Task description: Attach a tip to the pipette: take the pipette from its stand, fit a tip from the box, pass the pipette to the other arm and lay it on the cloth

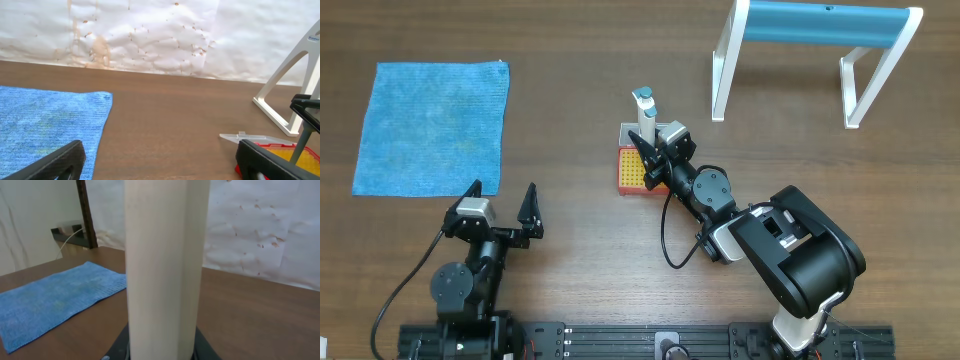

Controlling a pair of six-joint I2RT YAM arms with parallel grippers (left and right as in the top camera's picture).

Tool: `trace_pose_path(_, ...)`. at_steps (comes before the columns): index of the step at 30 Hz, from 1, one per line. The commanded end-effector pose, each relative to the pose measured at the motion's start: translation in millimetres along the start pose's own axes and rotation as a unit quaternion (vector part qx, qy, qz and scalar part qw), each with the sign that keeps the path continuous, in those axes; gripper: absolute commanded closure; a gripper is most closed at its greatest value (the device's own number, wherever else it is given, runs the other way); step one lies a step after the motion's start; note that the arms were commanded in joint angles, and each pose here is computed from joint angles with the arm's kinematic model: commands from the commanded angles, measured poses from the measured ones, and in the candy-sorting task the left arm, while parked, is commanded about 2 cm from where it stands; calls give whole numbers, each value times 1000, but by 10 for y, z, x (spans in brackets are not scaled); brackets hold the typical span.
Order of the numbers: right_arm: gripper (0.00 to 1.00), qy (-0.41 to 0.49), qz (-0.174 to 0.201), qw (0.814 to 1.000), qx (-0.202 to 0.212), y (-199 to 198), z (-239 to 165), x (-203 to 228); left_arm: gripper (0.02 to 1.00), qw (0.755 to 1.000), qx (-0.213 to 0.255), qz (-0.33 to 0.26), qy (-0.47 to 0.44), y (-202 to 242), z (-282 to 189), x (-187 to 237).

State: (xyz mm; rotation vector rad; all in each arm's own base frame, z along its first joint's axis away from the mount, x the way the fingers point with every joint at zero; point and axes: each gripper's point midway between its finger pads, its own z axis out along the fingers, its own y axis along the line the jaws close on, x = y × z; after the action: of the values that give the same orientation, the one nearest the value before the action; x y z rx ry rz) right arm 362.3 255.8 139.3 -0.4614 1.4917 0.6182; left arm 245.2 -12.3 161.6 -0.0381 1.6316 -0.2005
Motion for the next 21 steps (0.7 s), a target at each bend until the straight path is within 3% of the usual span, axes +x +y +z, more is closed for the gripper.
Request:
trace_pose_path(1,919,68,4,998,7,-15,-130,454,45,1000,9,-5,3,-33,0,21)
trace_pose_path(10,919,93,7,996,9,-22,-180,585,45,1000,9,-5,3,-33,0,21)
trace_pose_path(21,919,-6,-4,1000,1,19,-77,-96,45,1000,9,-5,3,-33,0,21)
